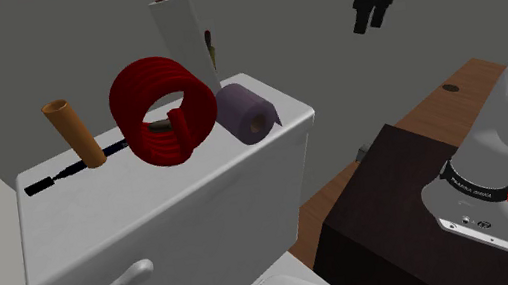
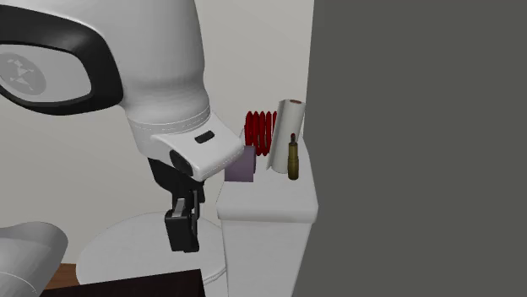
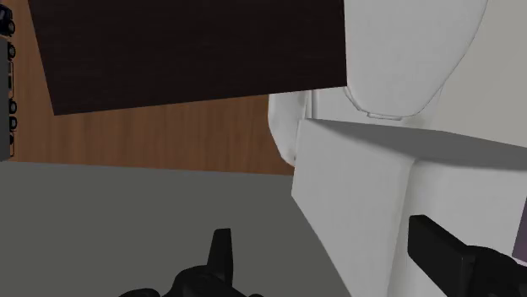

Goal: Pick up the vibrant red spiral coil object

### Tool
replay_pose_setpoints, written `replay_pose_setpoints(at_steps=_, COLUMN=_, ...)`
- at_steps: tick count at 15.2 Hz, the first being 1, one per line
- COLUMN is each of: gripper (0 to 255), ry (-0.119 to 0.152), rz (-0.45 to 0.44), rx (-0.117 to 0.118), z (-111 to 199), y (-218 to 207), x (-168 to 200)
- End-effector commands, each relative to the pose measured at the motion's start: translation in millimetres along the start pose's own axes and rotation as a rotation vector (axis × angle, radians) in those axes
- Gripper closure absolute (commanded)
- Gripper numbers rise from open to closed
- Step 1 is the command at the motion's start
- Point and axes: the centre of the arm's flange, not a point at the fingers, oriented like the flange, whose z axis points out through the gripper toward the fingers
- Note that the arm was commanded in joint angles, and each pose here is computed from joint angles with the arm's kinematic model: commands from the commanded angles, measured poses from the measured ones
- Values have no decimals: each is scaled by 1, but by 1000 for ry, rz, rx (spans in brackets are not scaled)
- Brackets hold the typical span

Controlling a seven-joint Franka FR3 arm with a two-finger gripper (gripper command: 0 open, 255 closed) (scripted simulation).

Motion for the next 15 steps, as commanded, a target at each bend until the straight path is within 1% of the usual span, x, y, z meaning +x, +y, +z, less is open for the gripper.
replay_pose_setpoints(at_steps=1, gripper=0, ry=0, rz=0, rx=0, z=0, y=0, x=0)
replay_pose_setpoints(at_steps=8, gripper=0, ry=200, rz=197, rx=1, z=10, y=-91, x=-57)
replay_pose_setpoints(at_steps=15, gripper=0, ry=400, rz=394, rx=2, z=30, y=-191, x=-93)
